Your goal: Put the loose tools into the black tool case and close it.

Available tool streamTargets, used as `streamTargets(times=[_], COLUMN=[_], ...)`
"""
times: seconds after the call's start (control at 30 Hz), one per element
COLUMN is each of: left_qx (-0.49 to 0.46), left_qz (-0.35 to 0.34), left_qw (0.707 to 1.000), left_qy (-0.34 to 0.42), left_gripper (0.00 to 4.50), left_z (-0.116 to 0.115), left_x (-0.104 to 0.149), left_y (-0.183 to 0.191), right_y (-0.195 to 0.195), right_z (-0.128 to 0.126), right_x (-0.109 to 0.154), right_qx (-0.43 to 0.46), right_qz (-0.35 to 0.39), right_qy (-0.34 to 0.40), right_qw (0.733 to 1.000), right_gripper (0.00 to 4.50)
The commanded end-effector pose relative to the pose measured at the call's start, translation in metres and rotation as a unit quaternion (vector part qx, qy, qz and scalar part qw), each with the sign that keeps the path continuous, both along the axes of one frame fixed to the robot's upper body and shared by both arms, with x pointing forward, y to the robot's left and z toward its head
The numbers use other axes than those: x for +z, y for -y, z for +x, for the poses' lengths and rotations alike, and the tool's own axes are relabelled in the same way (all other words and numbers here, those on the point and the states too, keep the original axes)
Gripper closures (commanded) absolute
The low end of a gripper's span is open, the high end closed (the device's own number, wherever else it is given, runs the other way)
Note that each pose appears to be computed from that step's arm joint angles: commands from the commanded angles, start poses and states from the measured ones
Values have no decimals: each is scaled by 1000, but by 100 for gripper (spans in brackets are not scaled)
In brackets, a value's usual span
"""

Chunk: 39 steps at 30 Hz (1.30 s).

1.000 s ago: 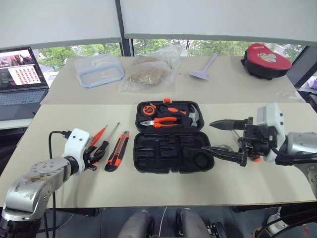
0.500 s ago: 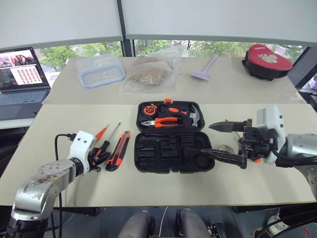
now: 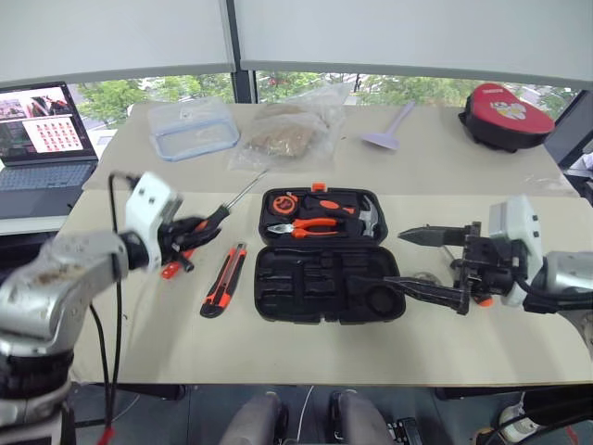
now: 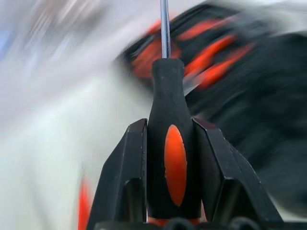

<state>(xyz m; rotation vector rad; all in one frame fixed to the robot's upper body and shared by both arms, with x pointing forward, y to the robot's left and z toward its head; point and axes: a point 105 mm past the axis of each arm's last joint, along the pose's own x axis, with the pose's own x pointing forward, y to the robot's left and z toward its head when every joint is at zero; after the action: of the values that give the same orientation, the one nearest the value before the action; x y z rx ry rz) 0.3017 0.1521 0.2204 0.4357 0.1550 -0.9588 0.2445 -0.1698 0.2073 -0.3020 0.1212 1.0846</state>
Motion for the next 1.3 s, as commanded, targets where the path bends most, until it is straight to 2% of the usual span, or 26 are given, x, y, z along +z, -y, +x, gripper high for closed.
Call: streamTargets(times=[0.03,0.1,0.23,0.47,0.7,1.1,1.3], left_qx=[-151,-183,-190,-193,-214,-222,-186], left_qz=[109,145,172,188,196,185,194], left_qw=[982,972,967,963,957,957,963], left_qy=[-3,1,8,21,23,14,11], left_gripper=[362,362,362,362,362,362,362], left_z=[-1,8,38,61,61,47,55], left_x=[-25,-37,-54,-67,-78,-75,-77], left_y=[26,36,60,84,86,88,84], right_y=[12,15,19,22,25,28,27], right_z=[3,7,10,1,0,-2,0], right_x=[2,1,1,-1,-1,-2,-2], right_qx=[-29,-45,-72,-92,-112,-120,-117], right_qz=[-20,-28,-24,-24,-21,-27,-26], right_qy=[9,17,25,27,32,34,35], right_qw=[999,998,997,995,993,992,992], right_gripper=[0,0,0,0,0,0,0])
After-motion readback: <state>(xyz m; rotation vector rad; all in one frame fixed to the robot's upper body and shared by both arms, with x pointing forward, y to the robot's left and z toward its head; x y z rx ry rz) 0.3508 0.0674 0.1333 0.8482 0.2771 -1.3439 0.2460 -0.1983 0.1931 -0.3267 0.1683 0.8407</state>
